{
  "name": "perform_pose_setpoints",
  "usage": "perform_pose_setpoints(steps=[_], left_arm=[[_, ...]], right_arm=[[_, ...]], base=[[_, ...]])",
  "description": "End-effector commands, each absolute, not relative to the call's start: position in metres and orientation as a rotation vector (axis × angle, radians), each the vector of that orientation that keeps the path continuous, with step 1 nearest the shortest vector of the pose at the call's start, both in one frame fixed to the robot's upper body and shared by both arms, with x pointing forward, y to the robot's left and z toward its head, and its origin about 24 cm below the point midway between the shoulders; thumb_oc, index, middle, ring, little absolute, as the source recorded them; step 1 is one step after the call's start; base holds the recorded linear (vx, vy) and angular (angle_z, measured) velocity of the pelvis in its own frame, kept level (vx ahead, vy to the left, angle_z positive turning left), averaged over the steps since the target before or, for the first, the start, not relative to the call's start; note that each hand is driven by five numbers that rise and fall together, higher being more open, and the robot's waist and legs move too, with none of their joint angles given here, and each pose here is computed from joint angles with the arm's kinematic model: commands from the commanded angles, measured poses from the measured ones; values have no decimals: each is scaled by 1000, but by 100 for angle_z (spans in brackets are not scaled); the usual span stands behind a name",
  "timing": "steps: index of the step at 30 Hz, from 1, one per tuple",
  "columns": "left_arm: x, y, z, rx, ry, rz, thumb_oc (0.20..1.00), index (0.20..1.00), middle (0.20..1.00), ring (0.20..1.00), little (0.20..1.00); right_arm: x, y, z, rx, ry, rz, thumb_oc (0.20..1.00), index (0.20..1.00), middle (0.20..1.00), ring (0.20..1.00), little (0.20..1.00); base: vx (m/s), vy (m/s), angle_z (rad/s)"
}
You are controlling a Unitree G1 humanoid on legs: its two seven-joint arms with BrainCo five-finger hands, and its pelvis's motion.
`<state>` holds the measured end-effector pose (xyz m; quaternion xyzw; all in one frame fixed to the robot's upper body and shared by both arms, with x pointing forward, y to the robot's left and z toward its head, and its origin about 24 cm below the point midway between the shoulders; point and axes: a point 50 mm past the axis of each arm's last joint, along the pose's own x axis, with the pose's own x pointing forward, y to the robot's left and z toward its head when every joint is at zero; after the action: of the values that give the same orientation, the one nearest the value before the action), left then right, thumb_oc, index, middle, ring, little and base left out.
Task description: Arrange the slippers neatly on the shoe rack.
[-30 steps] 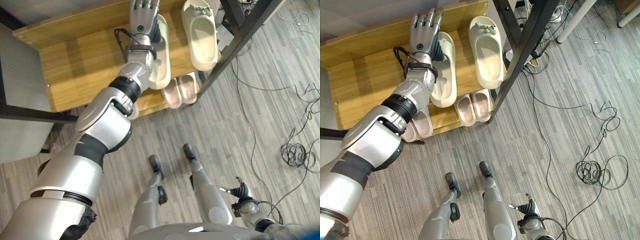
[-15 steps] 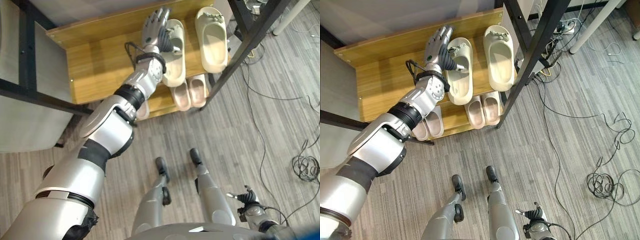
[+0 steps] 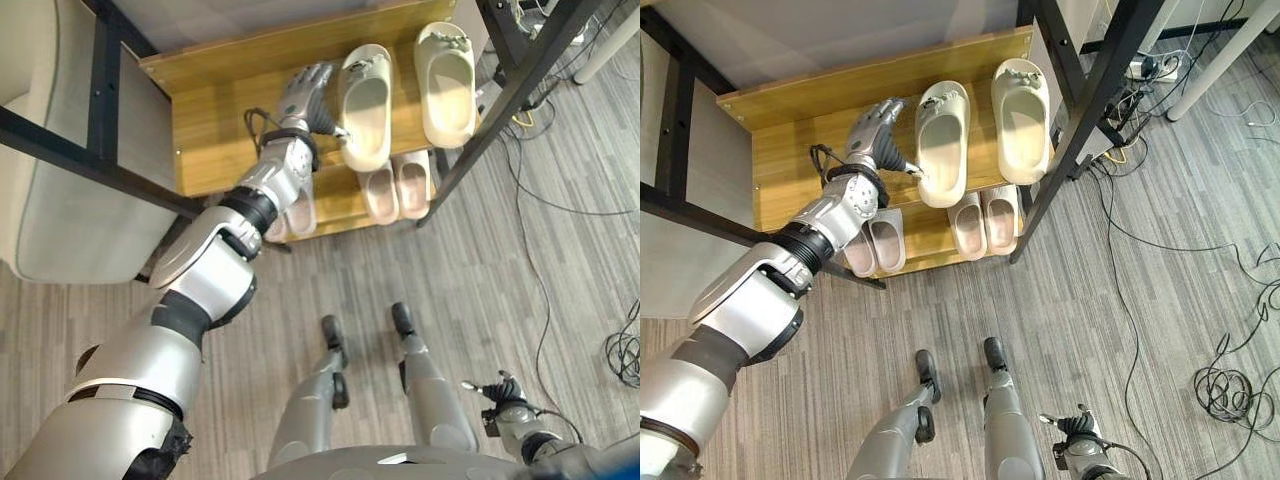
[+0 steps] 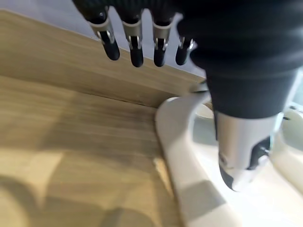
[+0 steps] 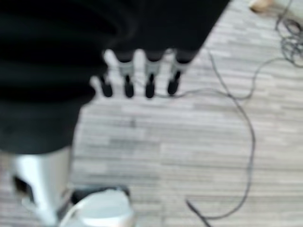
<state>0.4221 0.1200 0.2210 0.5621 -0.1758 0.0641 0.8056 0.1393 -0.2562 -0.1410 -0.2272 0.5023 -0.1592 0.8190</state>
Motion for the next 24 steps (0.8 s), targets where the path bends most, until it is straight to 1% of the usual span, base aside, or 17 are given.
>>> perform_pose_setpoints(steps=[1,7,9,14,20,24], left_arm=[[421,131,237,1181,-416,138,1000,1000,1000,1000,1000],[417,117,225,1172,-415,17,1000,1000,1000,1000,1000],[416,115,224,1171,-416,7,1000,1000,1000,1000,1000],[413,105,213,1118,-393,-71,1000,1000,1000,1000,1000],[411,93,209,1072,-400,-95,1000,1000,1000,1000,1000],[411,85,209,1059,-414,-72,1000,1000,1000,1000,1000]], right_arm=[[130,-282,-136,-503,1098,-419,1000,1000,1000,1000,1000],[130,-282,-136,-508,1110,-416,1000,1000,1000,1000,1000],[131,-282,-135,-507,1109,-419,1000,1000,1000,1000,1000],[141,-280,-133,-519,1090,-407,1000,1000,1000,1000,1000],[141,-278,-134,-524,1097,-395,1000,1000,1000,1000,1000],[140,-279,-133,-537,1097,-392,1000,1000,1000,1000,1000]], base=[[0,0,0],[0,0,0],[0,0,0],[-6,3,0],[0,0,0],[0,0,0]])
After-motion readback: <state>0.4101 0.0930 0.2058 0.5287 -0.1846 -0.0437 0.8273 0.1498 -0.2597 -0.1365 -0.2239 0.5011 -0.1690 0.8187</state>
